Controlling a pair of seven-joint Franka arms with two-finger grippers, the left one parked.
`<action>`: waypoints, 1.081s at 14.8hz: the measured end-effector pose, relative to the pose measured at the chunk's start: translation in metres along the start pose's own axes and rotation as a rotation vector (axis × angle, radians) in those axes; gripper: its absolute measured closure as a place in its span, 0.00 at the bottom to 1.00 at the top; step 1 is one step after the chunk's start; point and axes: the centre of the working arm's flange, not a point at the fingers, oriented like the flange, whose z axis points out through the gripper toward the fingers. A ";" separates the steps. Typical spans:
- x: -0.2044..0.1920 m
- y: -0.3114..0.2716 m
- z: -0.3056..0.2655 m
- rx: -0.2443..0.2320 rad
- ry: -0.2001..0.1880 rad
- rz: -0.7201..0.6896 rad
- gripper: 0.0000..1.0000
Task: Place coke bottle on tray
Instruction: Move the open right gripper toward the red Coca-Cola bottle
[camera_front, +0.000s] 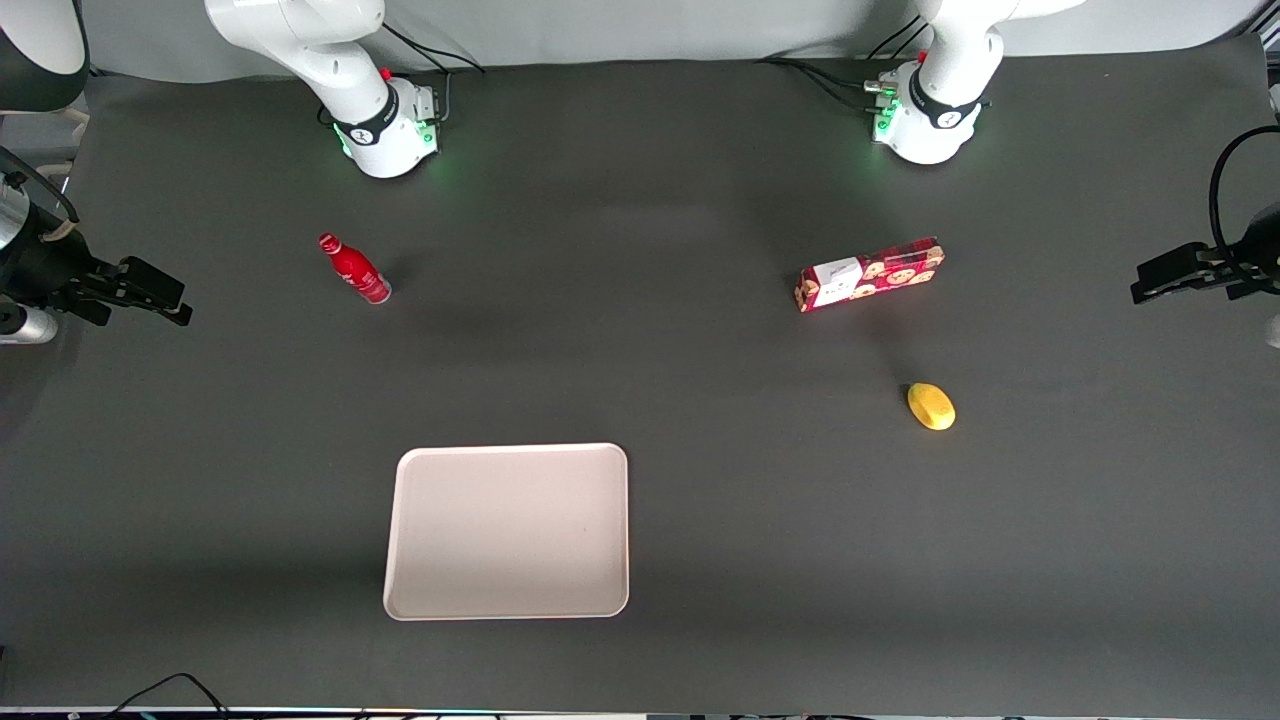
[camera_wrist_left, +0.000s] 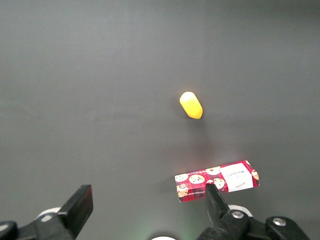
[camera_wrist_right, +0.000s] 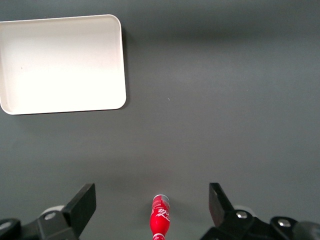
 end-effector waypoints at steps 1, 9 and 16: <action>0.000 0.000 0.000 0.000 0.000 0.000 0.00; -0.005 -0.004 0.006 -0.001 -0.054 -0.007 0.00; -0.050 -0.001 0.049 0.002 -0.182 -0.009 0.00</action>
